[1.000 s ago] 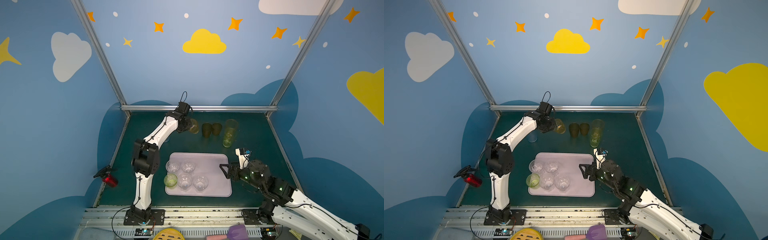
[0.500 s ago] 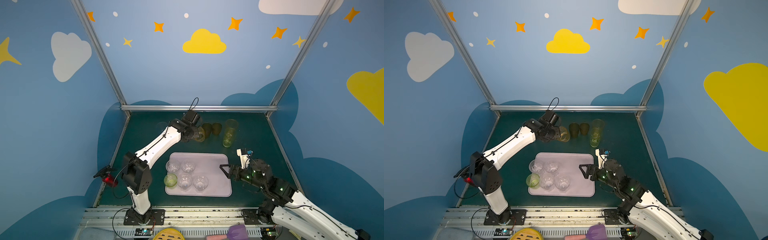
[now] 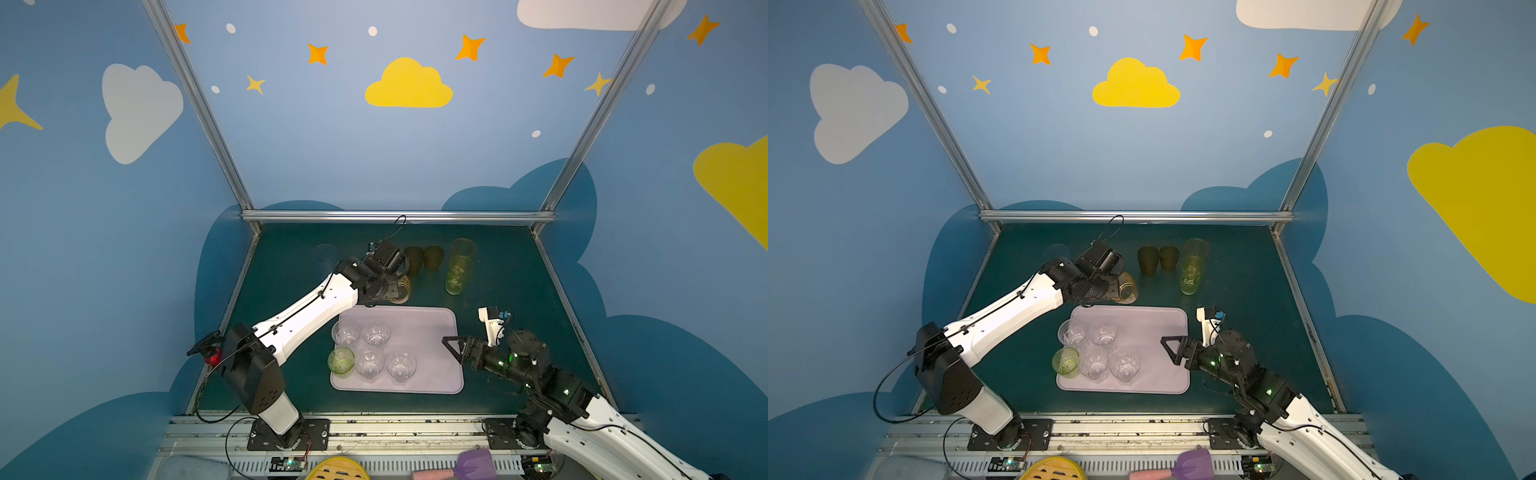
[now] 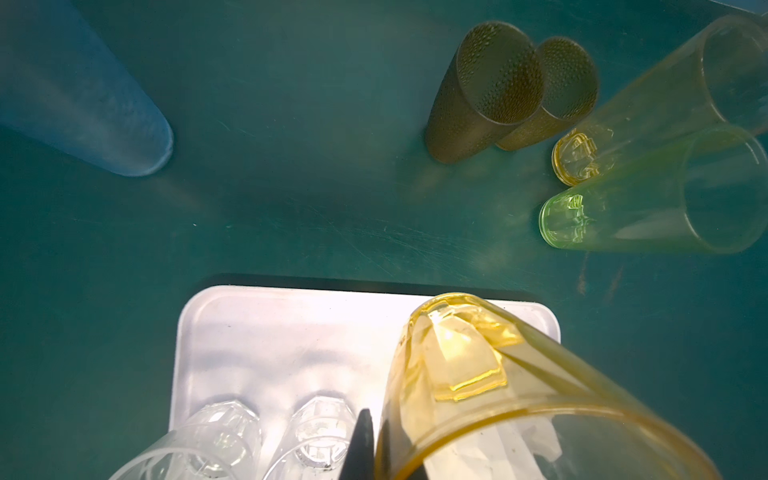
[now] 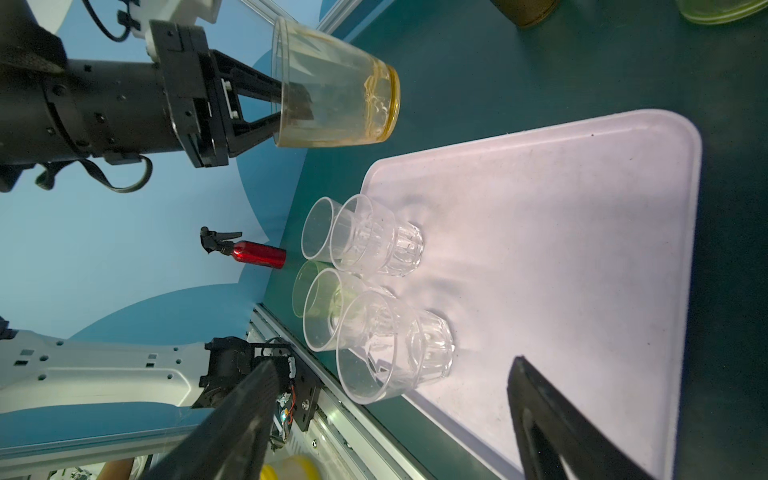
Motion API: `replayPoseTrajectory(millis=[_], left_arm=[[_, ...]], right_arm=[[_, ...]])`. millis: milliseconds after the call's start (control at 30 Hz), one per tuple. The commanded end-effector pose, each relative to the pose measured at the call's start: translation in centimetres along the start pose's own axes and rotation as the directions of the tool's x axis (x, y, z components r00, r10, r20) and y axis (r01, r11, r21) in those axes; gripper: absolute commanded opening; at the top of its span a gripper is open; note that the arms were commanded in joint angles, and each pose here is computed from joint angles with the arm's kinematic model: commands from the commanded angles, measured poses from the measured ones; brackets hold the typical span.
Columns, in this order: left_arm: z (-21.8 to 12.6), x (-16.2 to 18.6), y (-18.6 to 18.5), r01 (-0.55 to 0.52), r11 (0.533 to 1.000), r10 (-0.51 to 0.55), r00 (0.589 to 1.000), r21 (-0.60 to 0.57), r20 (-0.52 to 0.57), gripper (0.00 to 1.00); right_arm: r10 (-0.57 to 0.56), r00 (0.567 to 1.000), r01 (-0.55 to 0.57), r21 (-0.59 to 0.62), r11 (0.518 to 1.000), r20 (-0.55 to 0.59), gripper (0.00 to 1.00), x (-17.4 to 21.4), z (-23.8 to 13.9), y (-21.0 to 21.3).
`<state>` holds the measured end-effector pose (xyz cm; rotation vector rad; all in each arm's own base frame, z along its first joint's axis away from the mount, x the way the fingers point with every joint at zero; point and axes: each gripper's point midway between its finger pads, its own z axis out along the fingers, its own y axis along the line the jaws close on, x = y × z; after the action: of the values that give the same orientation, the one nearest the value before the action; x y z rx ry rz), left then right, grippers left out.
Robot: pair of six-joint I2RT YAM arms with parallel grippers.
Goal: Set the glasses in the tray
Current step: 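Lift the amber glass and carry it over the tray with the left gripper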
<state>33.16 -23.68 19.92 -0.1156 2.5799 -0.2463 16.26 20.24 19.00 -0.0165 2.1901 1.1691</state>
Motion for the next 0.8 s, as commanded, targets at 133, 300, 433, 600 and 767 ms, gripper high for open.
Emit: replayPoseTrajectory(millis=[133, 300, 433, 600, 767], left_arm=[[-1.8, 0.4, -0.9, -0.048, 0.999, 0.048, 0.998, -0.004, 0.048, 0.04], [-2.2, 1.8, -1.5, -0.064, 0.998, 0.064, 0.997, -0.007, 0.043, 0.04], [-1.9, 3.7, -1.6, -0.083, 0.996, 0.083, 0.996, -0.010, 0.012, 0.04], [-1.0, 5.6, -1.1, -0.098, 0.994, 0.097, 0.995, -0.043, -0.018, 0.04], [-0.5, 6.6, -1.3, -0.117, 0.991, 0.115, 0.993, -0.062, -0.028, 0.04]], right_arm=[[0.036, 0.999, -0.036, -0.017, 0.999, -0.002, 0.86, 0.3, -1.1, 0.1], [0.053, 0.998, -0.054, -0.034, 0.998, -0.015, 0.86, 1.0, -1.7, 0.0], [0.080, 0.997, -0.080, -0.047, 0.996, -0.015, 0.86, 1.4, -2.0, -0.3], [0.095, 0.995, -0.095, -0.051, 0.994, -0.012, 0.86, 1.9, -2.0, -1.0], [0.101, 0.995, -0.102, -0.041, 0.994, -0.021, 0.86, 2.3, -2.1, -1.3]])
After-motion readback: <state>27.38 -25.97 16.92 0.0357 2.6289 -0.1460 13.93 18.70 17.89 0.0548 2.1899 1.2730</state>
